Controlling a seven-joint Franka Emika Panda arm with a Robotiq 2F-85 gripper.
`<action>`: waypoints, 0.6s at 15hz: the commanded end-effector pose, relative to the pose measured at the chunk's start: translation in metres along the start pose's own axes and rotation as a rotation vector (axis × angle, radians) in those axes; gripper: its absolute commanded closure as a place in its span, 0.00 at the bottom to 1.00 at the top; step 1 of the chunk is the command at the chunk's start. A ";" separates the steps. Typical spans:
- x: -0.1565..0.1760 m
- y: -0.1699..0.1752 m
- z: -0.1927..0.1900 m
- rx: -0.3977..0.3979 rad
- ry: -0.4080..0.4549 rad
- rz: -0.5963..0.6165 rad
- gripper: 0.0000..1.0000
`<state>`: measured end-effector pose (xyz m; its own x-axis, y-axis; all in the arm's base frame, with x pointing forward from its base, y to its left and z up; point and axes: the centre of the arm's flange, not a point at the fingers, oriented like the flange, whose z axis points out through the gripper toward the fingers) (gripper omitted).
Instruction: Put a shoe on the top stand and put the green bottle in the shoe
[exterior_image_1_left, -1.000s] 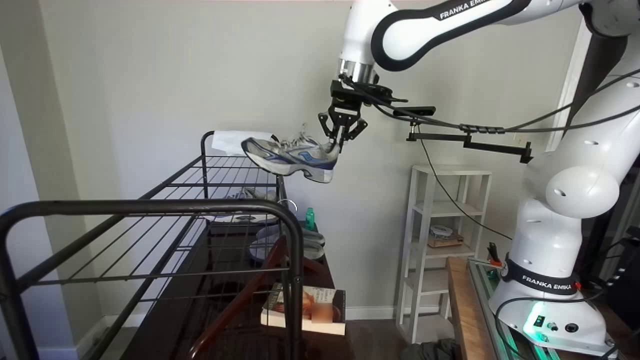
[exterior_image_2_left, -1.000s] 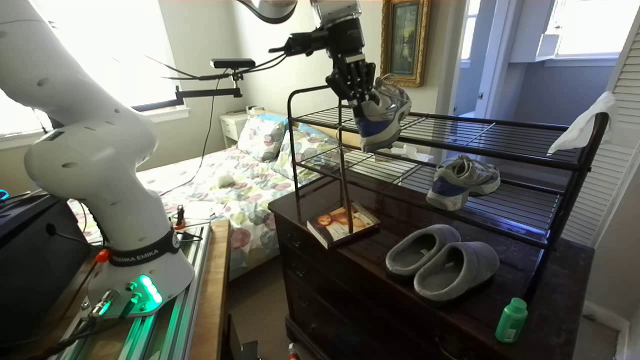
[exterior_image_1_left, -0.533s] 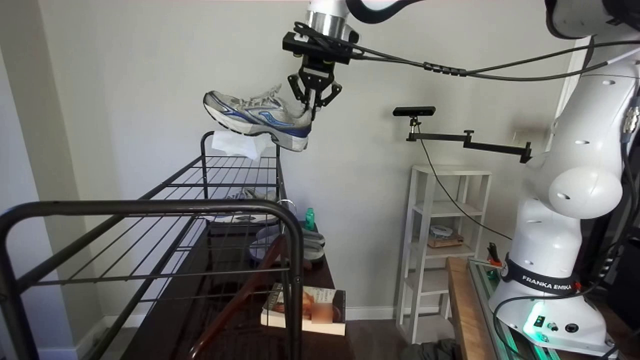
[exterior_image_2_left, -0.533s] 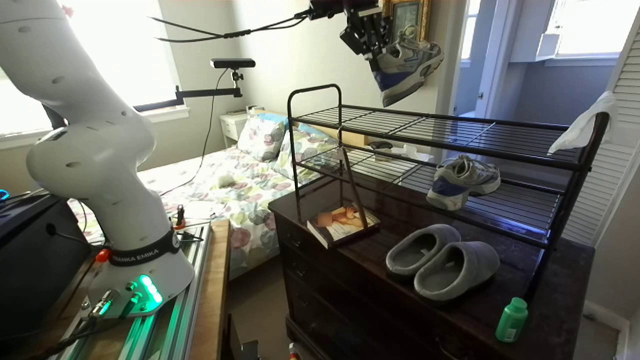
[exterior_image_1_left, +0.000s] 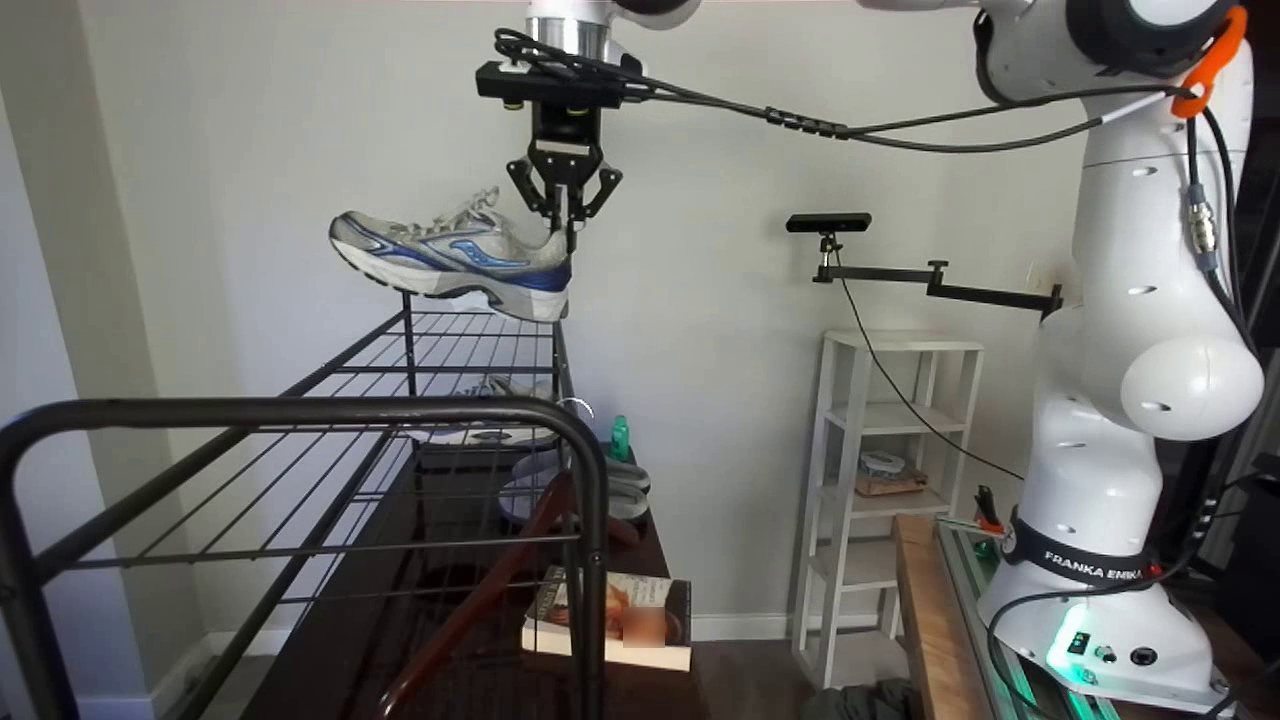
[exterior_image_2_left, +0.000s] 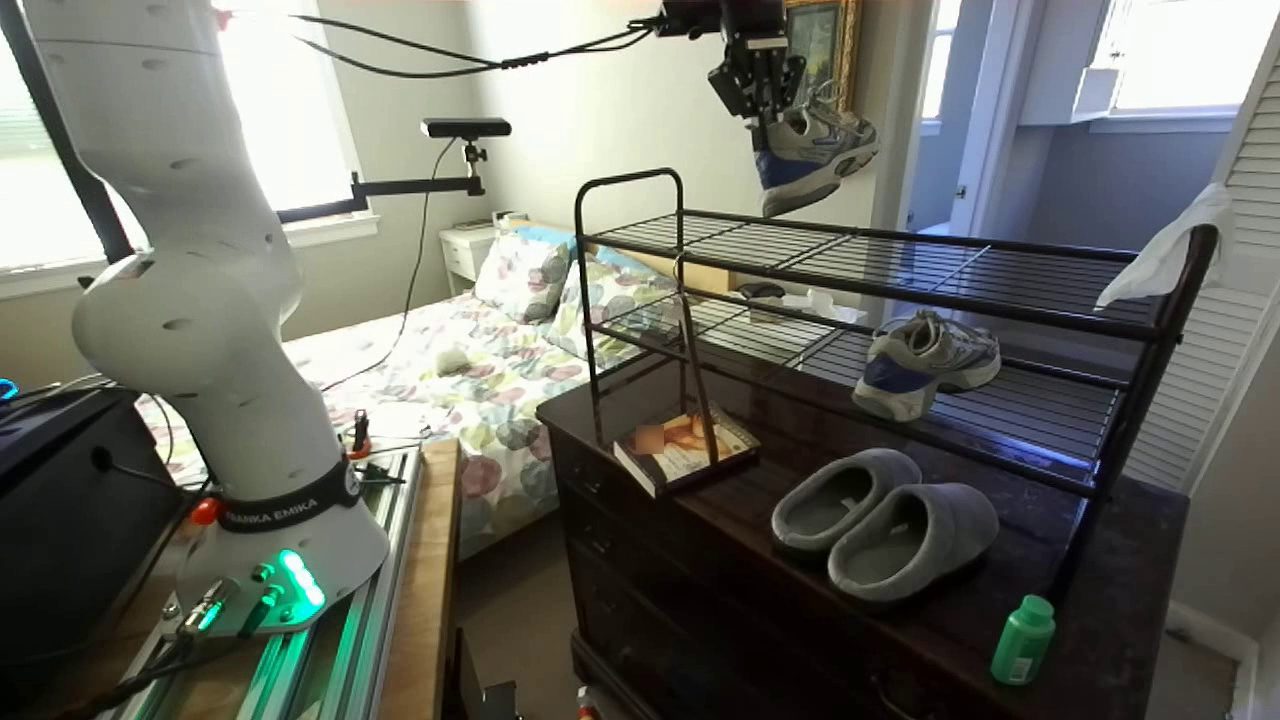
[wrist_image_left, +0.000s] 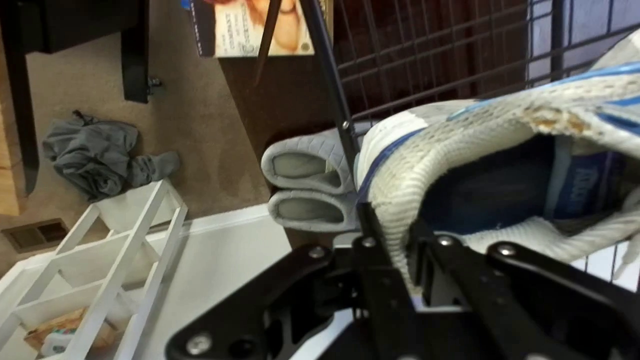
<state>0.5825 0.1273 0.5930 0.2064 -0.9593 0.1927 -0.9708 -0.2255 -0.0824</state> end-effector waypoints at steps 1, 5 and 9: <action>0.000 -0.032 0.006 0.004 -0.198 -0.009 0.96; -0.007 -0.024 0.024 -0.072 -0.282 0.036 0.96; -0.009 -0.020 0.042 -0.177 -0.316 0.034 0.96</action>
<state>0.6011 0.1311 0.5498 0.1898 -0.9794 -0.0694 -0.9802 -0.1931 0.0440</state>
